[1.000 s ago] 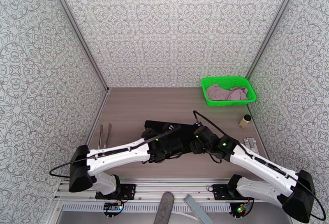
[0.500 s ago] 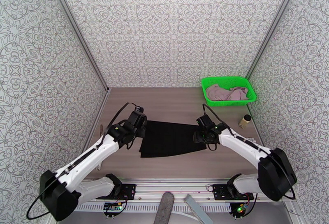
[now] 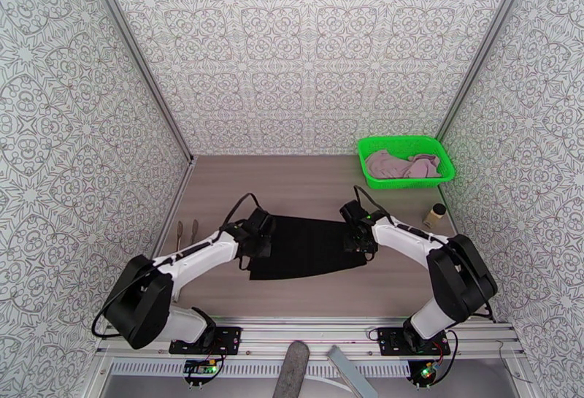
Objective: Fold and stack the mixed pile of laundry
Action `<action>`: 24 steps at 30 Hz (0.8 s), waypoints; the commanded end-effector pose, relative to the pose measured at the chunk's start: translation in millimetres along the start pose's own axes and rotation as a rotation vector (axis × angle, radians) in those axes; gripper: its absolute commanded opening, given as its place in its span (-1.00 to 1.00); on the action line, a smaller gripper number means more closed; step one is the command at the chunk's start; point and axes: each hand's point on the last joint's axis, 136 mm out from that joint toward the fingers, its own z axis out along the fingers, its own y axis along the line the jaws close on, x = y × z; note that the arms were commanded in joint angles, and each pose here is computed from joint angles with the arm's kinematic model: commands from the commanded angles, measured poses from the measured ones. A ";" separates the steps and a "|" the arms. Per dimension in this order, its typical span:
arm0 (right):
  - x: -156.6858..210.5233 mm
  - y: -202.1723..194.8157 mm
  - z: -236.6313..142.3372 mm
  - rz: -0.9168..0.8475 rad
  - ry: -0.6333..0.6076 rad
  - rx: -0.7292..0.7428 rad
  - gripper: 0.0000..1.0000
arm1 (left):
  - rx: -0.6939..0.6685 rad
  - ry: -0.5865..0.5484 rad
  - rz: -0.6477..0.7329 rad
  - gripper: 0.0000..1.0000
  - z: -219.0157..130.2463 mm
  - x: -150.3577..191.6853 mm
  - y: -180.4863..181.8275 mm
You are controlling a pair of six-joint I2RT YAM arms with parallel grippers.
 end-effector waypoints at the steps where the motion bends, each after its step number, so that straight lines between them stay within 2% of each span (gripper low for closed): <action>1: -0.9 -12.8 4.3 0.010 0.004 0.063 0.18 | 0.042 0.031 -0.035 -0.89 6.0 21.2 -19.1; 5: -3.1 -14.1 8.8 0.011 0.002 0.056 0.34 | 0.026 0.051 -0.008 -0.92 1.6 38.0 -28.5; 9: -9.5 -15.1 16.3 0.019 0.007 0.032 0.39 | -0.002 0.001 0.020 -0.92 -18.5 27.2 -29.0; 14: -8.0 -5.2 29.9 0.028 0.039 -0.035 0.26 | 0.036 -0.124 0.022 -0.84 -58.6 -11.8 -29.9; 17: -1.8 2.5 37.8 0.039 0.064 -0.077 0.19 | 0.093 -0.195 0.030 -0.62 -81.1 -35.5 -33.2; 24: 21.5 5.3 66.8 0.061 0.157 -0.078 -0.03 | 0.231 -0.331 0.114 -0.34 -116.0 -65.6 -41.5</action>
